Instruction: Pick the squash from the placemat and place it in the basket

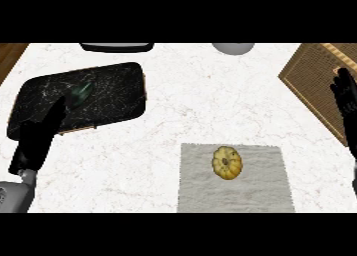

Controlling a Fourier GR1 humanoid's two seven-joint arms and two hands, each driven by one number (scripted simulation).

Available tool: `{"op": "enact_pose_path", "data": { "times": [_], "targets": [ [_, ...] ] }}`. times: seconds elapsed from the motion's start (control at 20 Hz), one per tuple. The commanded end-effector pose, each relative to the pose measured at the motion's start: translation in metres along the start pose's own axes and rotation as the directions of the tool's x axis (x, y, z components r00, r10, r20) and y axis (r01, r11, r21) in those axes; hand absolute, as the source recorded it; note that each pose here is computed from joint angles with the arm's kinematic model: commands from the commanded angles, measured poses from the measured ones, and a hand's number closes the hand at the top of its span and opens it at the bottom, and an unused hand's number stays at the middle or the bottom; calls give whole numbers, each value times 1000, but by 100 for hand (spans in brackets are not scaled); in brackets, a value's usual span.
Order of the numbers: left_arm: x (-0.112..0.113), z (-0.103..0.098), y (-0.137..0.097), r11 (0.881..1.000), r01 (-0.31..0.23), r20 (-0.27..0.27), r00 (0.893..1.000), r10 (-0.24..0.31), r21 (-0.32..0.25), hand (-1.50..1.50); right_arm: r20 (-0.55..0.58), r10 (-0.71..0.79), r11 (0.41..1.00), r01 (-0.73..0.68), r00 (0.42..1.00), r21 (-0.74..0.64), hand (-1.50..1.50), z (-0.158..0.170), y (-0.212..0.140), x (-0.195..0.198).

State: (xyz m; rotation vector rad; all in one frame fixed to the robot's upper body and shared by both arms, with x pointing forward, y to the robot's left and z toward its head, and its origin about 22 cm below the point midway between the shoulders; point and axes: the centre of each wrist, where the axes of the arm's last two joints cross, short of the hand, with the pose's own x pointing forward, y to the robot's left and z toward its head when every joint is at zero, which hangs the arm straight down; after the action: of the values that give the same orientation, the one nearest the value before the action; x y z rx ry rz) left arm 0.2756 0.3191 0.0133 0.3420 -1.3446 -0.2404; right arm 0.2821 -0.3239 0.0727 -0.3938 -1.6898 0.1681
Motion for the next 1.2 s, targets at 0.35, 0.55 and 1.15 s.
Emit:
{"op": "enact_pose_path", "data": {
  "times": [0.35,0.55,1.15],
  "targets": [
    [31,-12,-37,994,-59,49,997,63,-87,0,303,-532,615,114,791,780,150,-8,117,69],
    [25,-11,-27,997,-74,-6,997,74,-37,0,476,-494,702,11,727,712,-150,42,176,63],
    [13,-6,-29,997,-71,-30,997,71,-9,0,667,493,477,-815,559,330,-150,13,83,125]
  ]
}}
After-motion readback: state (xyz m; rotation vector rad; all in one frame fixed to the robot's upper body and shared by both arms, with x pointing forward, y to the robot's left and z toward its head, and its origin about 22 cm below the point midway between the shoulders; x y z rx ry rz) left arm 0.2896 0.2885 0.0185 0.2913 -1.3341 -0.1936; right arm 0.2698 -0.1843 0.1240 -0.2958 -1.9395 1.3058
